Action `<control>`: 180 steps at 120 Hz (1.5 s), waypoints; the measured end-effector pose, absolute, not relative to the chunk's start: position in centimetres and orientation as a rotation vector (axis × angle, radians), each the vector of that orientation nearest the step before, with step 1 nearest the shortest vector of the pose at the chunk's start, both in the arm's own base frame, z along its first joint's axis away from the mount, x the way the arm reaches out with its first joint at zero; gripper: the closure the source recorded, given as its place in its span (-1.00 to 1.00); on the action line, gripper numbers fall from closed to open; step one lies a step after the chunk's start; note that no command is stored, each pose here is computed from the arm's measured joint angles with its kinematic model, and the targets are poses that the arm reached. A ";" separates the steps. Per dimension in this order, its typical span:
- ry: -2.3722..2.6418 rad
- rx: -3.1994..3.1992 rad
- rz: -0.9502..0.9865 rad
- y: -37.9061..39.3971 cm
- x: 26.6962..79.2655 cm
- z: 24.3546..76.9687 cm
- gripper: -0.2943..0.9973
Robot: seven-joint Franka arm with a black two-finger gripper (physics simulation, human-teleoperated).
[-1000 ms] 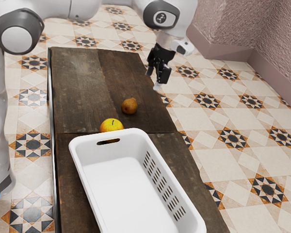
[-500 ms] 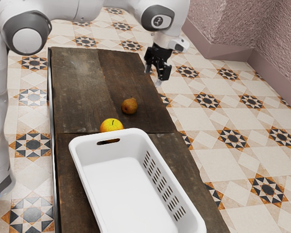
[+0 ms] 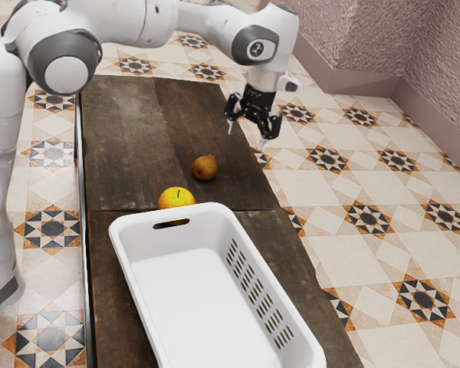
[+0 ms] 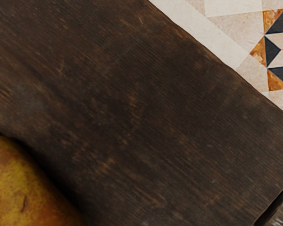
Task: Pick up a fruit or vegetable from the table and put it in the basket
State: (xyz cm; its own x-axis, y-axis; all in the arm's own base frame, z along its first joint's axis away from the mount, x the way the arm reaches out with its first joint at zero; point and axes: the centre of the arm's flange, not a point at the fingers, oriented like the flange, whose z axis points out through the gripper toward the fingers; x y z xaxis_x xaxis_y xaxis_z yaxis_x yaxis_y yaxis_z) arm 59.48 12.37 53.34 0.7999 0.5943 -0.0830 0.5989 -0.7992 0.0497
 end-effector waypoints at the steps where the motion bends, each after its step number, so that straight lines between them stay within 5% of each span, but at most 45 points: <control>1: 0.973 2.909 -0.102 12.3 59.6 53.1 -0.54; 79: 1.337 2.939 -0.190 10.9 61.1 47.8 -0.54; 180: 1.667 2.787 -0.352 12.6 54.9 42.9 -0.54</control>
